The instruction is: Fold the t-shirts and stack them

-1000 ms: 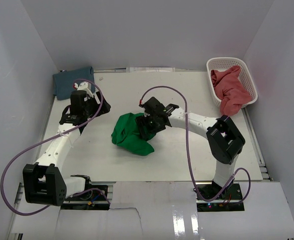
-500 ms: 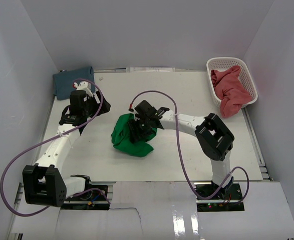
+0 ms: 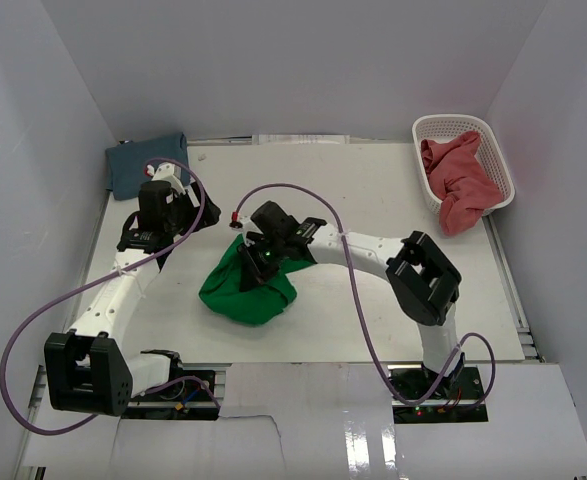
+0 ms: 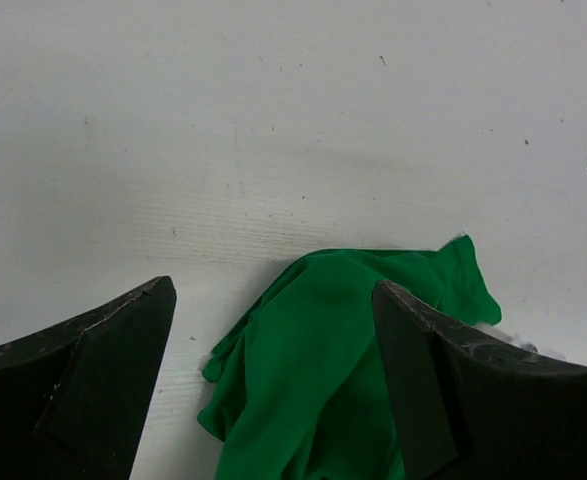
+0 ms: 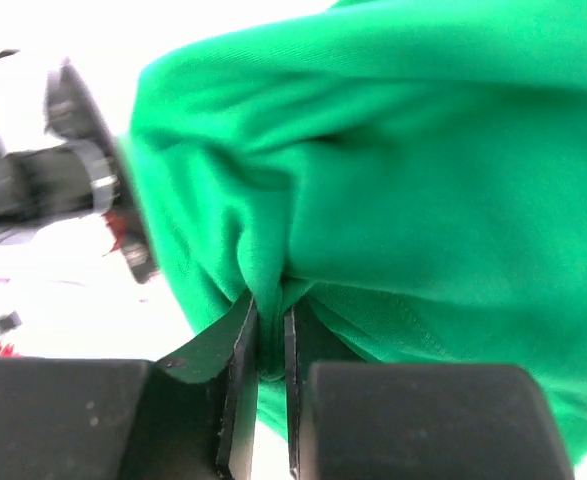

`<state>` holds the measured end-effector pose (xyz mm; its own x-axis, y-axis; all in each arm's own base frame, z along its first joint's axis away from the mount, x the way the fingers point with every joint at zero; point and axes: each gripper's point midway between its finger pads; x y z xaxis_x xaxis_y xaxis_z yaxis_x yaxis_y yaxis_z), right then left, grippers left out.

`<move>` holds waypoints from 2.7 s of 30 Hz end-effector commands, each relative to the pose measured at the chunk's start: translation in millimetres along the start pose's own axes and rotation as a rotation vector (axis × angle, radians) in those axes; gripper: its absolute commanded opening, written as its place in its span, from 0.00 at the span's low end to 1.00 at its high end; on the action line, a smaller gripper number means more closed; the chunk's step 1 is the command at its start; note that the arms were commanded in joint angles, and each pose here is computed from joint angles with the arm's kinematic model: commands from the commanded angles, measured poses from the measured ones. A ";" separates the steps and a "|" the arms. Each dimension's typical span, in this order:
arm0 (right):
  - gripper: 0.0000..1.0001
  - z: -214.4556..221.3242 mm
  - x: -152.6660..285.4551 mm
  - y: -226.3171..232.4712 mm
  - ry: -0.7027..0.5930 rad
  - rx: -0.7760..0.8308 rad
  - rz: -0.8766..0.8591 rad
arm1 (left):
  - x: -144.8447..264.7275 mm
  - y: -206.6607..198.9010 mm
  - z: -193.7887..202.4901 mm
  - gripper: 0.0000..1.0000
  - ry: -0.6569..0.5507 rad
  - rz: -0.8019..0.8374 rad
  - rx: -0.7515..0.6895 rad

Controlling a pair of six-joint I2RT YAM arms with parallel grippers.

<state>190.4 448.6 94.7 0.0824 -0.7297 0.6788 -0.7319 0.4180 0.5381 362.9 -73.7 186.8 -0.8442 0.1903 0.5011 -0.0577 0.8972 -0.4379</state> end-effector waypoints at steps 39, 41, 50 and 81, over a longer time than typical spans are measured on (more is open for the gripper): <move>0.75 97.6 39.3 -75.9 0.018 -0.339 0.199 | 10.6 -5.8 -8.8 0.91 -0.044 0.018 -0.012; 0.75 95.4 31.5 -70.4 0.005 -0.340 0.143 | 9.4 -4.6 -7.6 0.91 -0.039 0.014 -0.014; 0.12 107.4 23.8 -62.7 0.049 -0.370 0.086 | 8.3 -3.6 -7.1 0.91 -0.035 0.009 -0.015; 0.08 240.3 181.4 -5.6 0.145 -0.584 0.206 | -50.6 -42.1 21.4 0.87 0.194 -0.085 -0.131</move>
<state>74.8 179.8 89.6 -0.0220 -0.5185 0.8548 -0.2617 0.8282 0.4956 399.5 -119.8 160.3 -0.7358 0.1736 0.6546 -0.0573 0.9472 -0.3156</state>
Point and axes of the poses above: each gripper's point midway between its finger pads, its own x axis back along the fingers, its own y axis along the line the jaws close on, z = x × y, and after that the axes turned 5 degrees about x, right-handed
